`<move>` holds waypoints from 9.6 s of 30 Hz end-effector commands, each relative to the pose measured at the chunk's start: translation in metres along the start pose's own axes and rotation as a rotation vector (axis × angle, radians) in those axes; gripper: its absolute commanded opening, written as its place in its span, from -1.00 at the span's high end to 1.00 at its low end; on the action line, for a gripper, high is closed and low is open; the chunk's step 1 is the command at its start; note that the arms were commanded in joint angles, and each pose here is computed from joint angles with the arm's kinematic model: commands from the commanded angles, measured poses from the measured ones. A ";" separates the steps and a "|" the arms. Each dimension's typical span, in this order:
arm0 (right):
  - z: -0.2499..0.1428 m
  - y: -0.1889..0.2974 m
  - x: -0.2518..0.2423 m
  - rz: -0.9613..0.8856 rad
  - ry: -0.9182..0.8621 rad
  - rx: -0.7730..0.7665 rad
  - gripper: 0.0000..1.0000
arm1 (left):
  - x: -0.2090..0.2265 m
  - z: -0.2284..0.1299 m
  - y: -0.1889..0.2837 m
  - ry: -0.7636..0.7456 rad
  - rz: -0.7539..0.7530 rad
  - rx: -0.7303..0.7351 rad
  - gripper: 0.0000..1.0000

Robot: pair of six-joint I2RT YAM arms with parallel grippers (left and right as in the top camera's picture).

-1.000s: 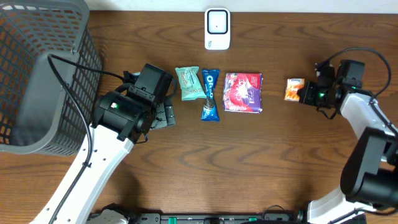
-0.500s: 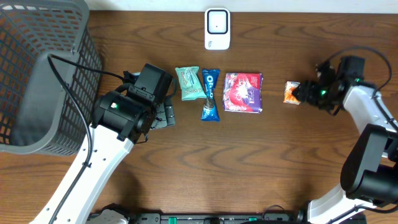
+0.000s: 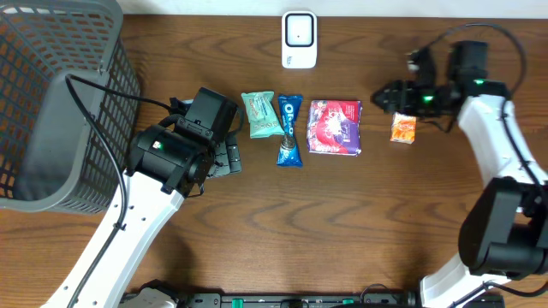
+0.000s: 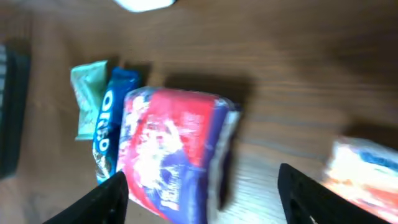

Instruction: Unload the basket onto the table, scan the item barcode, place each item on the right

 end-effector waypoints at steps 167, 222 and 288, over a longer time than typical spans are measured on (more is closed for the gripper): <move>-0.018 -0.106 -0.004 -0.101 -0.103 0.231 -0.23 | 0.000 0.000 -0.003 0.012 0.011 0.008 -0.96; 0.005 -0.075 0.107 -1.327 0.603 0.084 0.98 | 0.000 0.000 -0.003 0.012 0.011 0.008 -0.96; -0.001 -0.056 0.024 0.133 -0.244 0.110 0.98 | 0.000 0.000 -0.003 0.012 0.011 0.008 -0.96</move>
Point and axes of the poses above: each gripper's point midway between its finger pads, its own y axis back along the fingers, its own x axis along the line the jaws close on, z = x × y, the point moved 9 cm from there along y, back along the fingers, and after that the axes turned 9 degrees about y, right-handed, at the moved point
